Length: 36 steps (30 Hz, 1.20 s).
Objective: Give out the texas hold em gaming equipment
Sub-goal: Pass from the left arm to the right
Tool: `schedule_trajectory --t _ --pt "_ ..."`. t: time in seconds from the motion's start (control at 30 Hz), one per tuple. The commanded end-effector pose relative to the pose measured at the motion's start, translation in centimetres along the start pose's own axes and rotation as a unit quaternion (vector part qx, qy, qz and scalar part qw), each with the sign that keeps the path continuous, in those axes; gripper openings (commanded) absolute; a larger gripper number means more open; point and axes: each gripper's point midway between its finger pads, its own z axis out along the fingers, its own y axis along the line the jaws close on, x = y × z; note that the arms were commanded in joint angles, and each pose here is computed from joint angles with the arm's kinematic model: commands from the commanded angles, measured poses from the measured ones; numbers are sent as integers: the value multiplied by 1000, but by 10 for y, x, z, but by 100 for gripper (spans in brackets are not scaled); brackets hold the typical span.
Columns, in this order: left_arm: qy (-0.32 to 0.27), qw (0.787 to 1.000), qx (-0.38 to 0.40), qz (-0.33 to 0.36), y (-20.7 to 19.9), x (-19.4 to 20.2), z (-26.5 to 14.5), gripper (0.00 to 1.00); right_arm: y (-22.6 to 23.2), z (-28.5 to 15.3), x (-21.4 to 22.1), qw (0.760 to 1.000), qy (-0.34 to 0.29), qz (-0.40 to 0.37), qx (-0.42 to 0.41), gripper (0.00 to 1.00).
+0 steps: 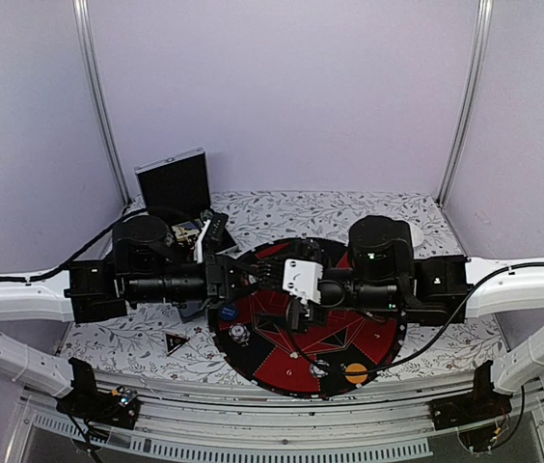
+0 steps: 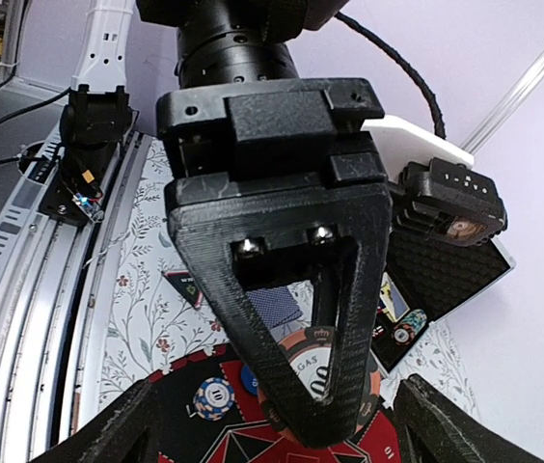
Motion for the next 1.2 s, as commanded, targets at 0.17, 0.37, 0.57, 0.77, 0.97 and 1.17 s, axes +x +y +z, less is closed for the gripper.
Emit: schedule_trajectory --t 0.17,0.37,0.57,0.77,0.97,1.17 --pt "-38 998 51 -25 -20 -17 -6 0 -22 21 -20 999 -18 31 35 79" --pt "-41 997 58 -20 -24 -19 -9 0 -29 26 -9 997 -9 63 36 69" --pt "-39 997 55 -21 -21 -17 -8 0 -34 25 -6 995 -13 91 33 62" --pt "-38 997 57 -18 -22 -17 -7 0 -34 23 -5 995 -13 93 28 50" --pt "-35 998 58 -18 -22 -16 -7 0 -32 22 -4 996 -10 88 24 32" --pt "-30 998 59 -18 -20 -14 -5 0 -32 20 -2 996 -7 88 26 22"
